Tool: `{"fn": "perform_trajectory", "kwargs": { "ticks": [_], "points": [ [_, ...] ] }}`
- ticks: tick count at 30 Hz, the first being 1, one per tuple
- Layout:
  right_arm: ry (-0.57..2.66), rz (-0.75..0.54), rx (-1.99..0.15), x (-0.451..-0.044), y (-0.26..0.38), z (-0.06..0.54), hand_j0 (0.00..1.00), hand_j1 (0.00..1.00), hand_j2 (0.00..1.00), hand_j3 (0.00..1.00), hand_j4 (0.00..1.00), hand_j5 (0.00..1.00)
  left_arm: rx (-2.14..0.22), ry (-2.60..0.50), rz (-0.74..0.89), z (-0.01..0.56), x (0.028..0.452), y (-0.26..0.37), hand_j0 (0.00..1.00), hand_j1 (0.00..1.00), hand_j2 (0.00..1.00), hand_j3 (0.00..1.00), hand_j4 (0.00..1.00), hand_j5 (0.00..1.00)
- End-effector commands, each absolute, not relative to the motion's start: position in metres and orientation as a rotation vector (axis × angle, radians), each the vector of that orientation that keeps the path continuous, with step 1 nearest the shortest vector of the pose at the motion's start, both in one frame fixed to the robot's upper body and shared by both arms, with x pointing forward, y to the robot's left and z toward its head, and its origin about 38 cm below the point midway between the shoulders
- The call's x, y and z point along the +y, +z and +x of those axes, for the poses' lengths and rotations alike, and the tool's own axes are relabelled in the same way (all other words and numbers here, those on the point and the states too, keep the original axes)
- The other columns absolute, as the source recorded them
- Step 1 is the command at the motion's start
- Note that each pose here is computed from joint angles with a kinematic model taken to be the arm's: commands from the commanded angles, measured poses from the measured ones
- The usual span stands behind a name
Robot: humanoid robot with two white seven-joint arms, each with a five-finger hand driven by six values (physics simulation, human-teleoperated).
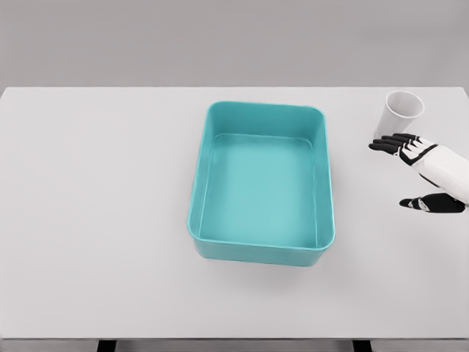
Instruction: Put the paper cup into the basket with your right arm
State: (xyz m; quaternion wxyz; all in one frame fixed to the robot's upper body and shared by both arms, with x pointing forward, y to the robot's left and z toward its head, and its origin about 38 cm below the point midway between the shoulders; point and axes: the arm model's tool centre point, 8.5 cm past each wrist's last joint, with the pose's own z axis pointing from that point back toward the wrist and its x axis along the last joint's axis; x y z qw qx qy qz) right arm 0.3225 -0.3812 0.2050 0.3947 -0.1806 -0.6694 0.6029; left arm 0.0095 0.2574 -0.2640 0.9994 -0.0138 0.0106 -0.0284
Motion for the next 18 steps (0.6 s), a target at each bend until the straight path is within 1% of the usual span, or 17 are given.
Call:
{"fn": "perform_trajectory", "kwargs": {
  "ticks": [1,5,7,10,12,18],
  "points": [
    [1.519,-0.453,-1.700,-0.382,0.205,0.323,1.00,1.00,1.00,1.00,1.00,1.00,0.022,-0.057,-0.028,0.009,0.257,-0.264,1.00,1.00,1.00,1.00,1.00,1.00],
    [1.514,-0.490,-1.692,-0.383,0.203,0.324,1.00,1.00,1.00,1.00,1.00,1.00,0.020,-0.057,-0.028,0.010,0.257,-0.264,1.00,1.00,1.00,1.00,1.00,1.00],
    [1.363,-0.513,-1.773,-0.396,0.211,0.323,1.00,1.00,1.00,1.00,1.00,1.00,0.022,-0.057,-0.028,0.009,0.257,-0.264,1.00,1.00,1.00,1.00,1.00,1.00],
    [1.179,-0.403,-1.911,-0.397,0.215,0.321,1.00,1.00,1.00,1.00,1.00,1.00,0.022,-0.057,-0.028,0.009,0.257,-0.264,1.00,1.00,1.00,1.00,1.00,1.00],
    [1.103,-0.351,-1.957,-0.399,0.216,0.322,1.00,1.00,1.00,1.00,1.00,1.00,0.022,-0.057,-0.028,0.009,0.257,-0.264,1.00,1.00,1.00,1.00,1.00,1.00],
    [1.125,-0.354,-1.941,-0.394,0.211,0.320,1.00,1.00,1.00,1.00,1.00,1.00,0.022,-0.057,-0.028,0.009,0.257,-0.264,1.00,1.00,1.00,1.00,1.00,1.00]
  ]
}}
